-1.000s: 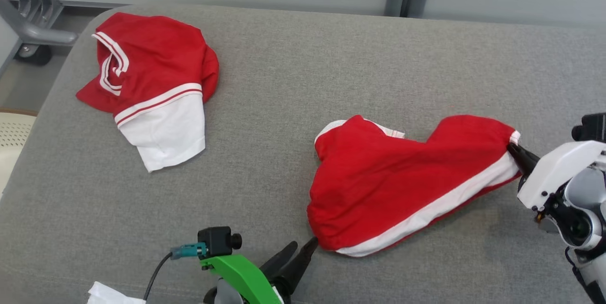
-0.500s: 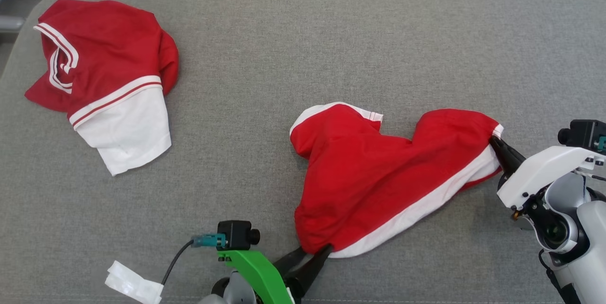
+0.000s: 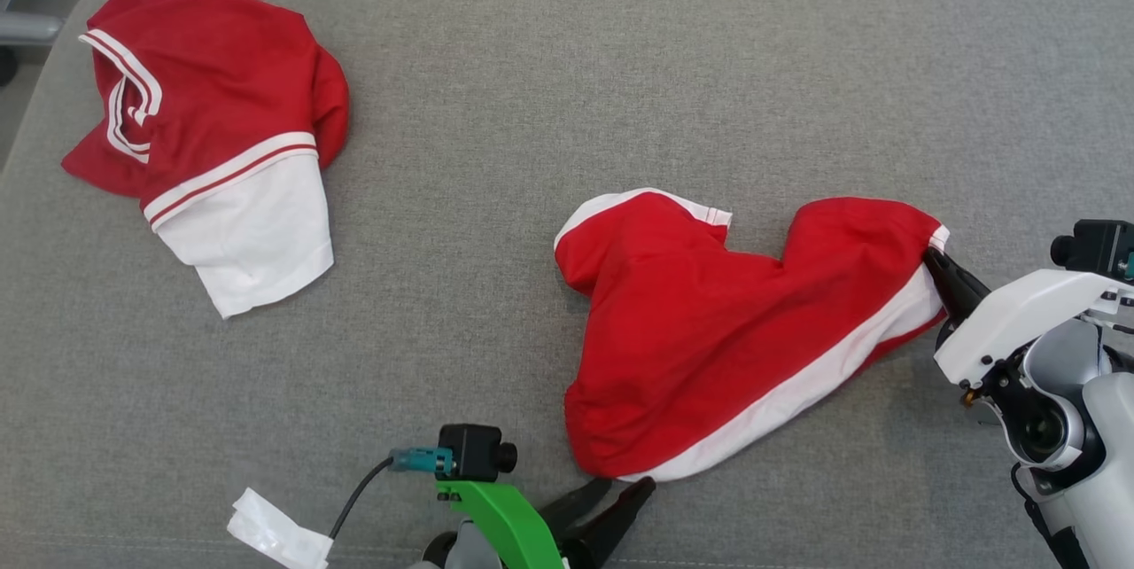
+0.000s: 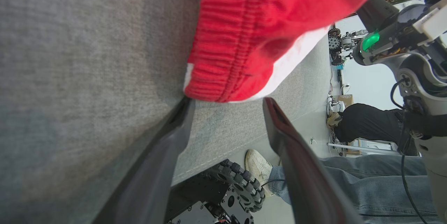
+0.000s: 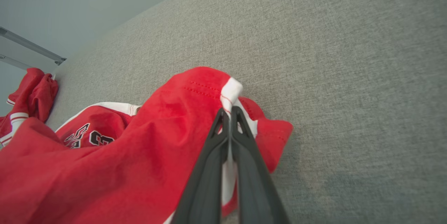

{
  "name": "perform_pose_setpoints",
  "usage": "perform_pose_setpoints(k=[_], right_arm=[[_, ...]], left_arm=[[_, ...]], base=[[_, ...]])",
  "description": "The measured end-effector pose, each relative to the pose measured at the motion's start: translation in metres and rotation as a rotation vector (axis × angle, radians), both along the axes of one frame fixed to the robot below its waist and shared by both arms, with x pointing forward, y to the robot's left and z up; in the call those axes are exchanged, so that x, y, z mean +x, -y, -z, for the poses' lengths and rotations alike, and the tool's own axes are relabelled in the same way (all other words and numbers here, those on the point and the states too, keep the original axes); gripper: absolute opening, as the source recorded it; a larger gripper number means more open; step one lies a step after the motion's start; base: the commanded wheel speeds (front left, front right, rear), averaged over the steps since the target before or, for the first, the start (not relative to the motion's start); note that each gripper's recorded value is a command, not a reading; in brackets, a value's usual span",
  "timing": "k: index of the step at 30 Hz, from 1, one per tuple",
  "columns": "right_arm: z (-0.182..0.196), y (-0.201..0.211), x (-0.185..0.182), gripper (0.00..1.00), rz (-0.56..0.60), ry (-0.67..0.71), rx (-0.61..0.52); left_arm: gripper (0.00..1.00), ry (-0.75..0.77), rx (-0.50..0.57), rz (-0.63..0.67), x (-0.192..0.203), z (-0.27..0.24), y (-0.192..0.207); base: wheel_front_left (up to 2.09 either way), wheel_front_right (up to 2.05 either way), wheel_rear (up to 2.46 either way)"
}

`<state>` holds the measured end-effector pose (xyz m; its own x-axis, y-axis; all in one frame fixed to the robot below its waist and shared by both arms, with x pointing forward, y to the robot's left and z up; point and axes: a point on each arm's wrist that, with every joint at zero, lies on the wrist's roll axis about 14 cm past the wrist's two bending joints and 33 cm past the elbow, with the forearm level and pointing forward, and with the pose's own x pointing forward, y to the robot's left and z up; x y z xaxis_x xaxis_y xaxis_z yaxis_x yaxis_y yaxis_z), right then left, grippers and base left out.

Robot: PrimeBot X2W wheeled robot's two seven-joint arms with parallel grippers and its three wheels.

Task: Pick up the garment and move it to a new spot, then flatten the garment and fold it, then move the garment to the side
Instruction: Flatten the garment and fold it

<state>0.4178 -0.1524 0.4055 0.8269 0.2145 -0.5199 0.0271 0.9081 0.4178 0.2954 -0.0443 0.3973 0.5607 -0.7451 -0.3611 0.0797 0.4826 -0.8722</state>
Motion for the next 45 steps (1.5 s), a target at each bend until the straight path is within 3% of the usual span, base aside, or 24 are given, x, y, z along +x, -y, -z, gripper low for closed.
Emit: perform_pose_setpoints(k=[21, 23, 25, 27, 35, 45], right_arm=[[-0.009, -0.007, 0.002, 0.00, -0.012, 0.028, 0.004], [-0.010, -0.006, 0.002, 0.00, -0.010, 0.026, 0.003], [-0.009, -0.004, 0.001, 0.00, -0.008, 0.024, -0.004], [-0.009, -0.002, 0.001, 0.00, -0.004, 0.024, -0.006], [-0.035, -0.009, 0.015, 0.00, -0.020, 0.101, 0.016], [-0.111, -0.034, 0.026, 0.00, -0.113, 0.318, 0.133]], left_arm=[[1.00, 0.018, 0.024, -0.031, 0.003, 0.009, 0.001], [0.65, 0.021, 0.018, -0.022, 0.004, 0.007, 0.004], [0.42, 0.026, 0.009, -0.008, 0.003, 0.005, 0.009], [0.00, 0.031, 0.003, -0.010, 0.004, 0.004, 0.010], [0.00, 0.084, -0.029, -0.029, 0.023, -0.013, 0.009], [0.00, 0.448, 0.077, 0.023, 0.087, -0.098, -0.066]], base=[[0.00, 0.00, 0.00], [0.00, 0.00, 0.00], [0.00, 0.00, 0.00], [0.00, 0.00, 0.00], [0.00, 0.00, 0.00], [0.00, 0.00, 0.00]])
